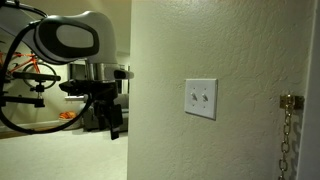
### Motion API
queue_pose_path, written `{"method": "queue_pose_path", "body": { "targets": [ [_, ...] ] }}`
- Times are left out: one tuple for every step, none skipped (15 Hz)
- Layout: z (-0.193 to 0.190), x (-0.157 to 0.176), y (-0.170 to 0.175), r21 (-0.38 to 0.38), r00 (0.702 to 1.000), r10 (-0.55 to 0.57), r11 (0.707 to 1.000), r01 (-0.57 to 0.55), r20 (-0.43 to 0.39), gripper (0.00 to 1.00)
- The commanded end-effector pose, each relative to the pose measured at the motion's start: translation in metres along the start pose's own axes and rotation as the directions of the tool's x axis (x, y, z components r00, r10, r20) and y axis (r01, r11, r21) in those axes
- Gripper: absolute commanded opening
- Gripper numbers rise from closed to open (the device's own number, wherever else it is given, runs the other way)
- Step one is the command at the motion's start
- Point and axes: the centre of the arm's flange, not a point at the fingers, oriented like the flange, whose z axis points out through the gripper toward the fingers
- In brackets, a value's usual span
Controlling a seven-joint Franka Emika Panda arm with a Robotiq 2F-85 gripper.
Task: Drop down the switch button
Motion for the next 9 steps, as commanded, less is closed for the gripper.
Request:
{"method": "queue_pose_path", "body": {
  "targets": [
    [0.0, 0.0, -0.001, 0.0, 1.0, -0.002, 1.0, 0.002, 0.0, 1.0],
    [0.0, 0.0, -0.002, 0.0, 1.0, -0.003, 1.0, 0.003, 0.0, 1.0],
    [0.0, 0.0, -0.002, 0.0, 1.0, -0.003, 1.0, 0.003, 0.0, 1.0],
    [0.0, 0.0, -0.002, 0.0, 1.0, -0.003, 1.0, 0.003, 0.0, 1.0],
    [0.0, 0.0, -0.002, 0.0, 1.0, -0.004, 1.0, 0.004, 0.0, 1.0],
    [0.0, 0.0, -0.002, 0.0, 1.0, -0.004, 1.0, 0.004, 0.0, 1.0],
    [0.0, 0.0, -0.002, 0.0, 1.0, -0.004, 1.0, 0.004, 0.0, 1.0],
    [0.0, 0.005, 0.004, -0.007, 1.0, 0.006, 1.0, -0.006, -0.01, 1.0],
    [-0.002, 0.01, 0.01, -0.017, 1.0, 0.025, 1.0, -0.025, -0.018, 1.0]
  ]
}}
